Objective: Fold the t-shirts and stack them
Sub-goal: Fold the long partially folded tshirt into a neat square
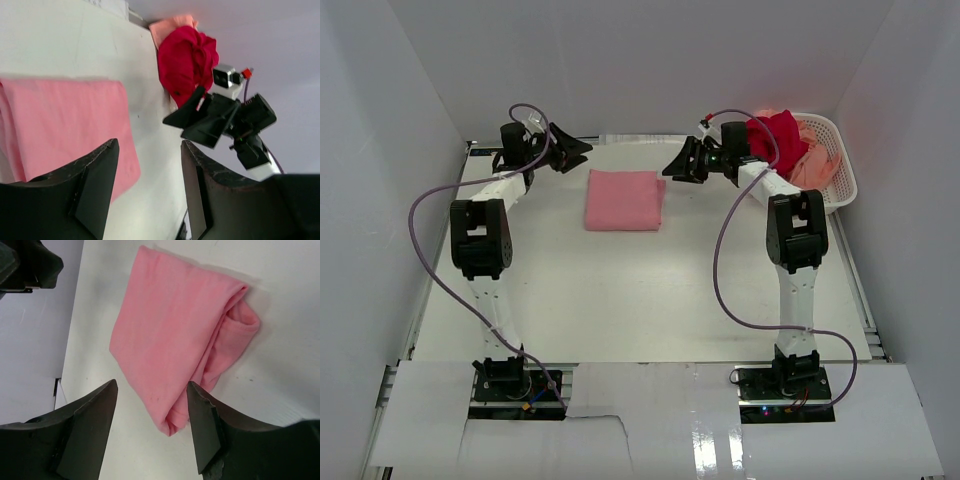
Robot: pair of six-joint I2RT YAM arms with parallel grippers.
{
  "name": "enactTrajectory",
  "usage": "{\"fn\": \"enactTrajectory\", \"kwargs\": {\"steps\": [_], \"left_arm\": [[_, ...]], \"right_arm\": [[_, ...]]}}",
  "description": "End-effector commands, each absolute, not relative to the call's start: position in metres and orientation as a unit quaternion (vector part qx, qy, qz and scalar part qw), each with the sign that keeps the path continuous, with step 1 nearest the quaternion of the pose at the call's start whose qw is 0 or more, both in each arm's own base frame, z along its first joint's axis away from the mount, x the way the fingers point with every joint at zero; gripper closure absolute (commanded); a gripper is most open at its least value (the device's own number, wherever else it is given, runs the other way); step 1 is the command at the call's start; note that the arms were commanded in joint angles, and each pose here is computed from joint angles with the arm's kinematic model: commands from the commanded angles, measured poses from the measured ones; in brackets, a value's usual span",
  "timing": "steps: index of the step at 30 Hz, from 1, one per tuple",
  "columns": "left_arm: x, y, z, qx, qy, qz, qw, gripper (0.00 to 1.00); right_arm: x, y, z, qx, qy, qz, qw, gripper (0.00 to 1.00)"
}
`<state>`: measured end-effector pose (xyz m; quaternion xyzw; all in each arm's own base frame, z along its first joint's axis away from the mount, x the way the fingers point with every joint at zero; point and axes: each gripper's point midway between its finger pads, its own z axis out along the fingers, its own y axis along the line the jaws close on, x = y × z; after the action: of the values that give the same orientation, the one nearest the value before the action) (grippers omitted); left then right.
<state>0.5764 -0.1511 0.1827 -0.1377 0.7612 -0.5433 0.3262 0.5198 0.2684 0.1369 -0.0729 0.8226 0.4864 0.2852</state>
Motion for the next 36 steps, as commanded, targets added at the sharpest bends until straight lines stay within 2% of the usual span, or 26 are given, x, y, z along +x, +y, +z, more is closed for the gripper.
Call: {"fn": "enactTrajectory", "kwargs": {"steps": [1,4,7,9,10,12,17,23,27,32,36], "left_arm": [[0.533,-0.159,0.222,-0.065,0.755,-0.549,0.353,0.37],[0.513,-0.168,0.205,-0.047,0.761,-0.562,0.321,0.38],[0.5,-0.188,0.188,-0.02,0.761,-0.59,0.269,0.39],[0.496,-0.199,0.179,-0.012,0.76,-0.602,0.244,0.39],[0.492,-0.209,0.17,-0.006,0.761,-0.609,0.223,0.4],[0.49,-0.22,0.159,-0.002,0.762,-0.613,0.207,0.4],[0.487,-0.245,0.116,-0.015,0.77,-0.62,0.148,0.42],[0.477,-0.265,0.094,-0.012,0.774,-0.622,0.115,0.43],[0.469,-0.266,0.087,-0.014,0.777,-0.621,0.105,0.43],[0.465,-0.266,0.084,-0.022,0.779,-0.619,0.095,0.44],[0.462,-0.265,0.081,-0.027,0.785,-0.612,0.093,0.45]], "right_arm": [[0.501,0.284,0.162,-0.115,0.802,0.508,0.293,0.36],[0.496,0.298,0.158,-0.119,0.795,0.527,0.276,0.4],[0.492,0.312,0.153,-0.12,0.791,0.544,0.254,0.48],[0.487,0.322,0.146,-0.121,0.79,0.553,0.236,0.69],[0.484,0.327,0.145,-0.124,0.788,0.557,0.23,0.83],[0.48,0.331,0.132,-0.116,0.794,0.558,0.21,0.92],[0.462,0.34,0.095,-0.102,0.818,0.544,0.157,0.92],[0.435,0.337,0.055,-0.083,0.838,0.532,0.092,0.92],[0.422,0.318,0.02,-0.052,0.884,0.462,0.053,0.92],[0.421,0.304,-0.005,-0.048,0.91,0.408,0.046,0.92],[0.425,0.303,-0.002,-0.045,0.912,0.404,0.054,0.92]]}}
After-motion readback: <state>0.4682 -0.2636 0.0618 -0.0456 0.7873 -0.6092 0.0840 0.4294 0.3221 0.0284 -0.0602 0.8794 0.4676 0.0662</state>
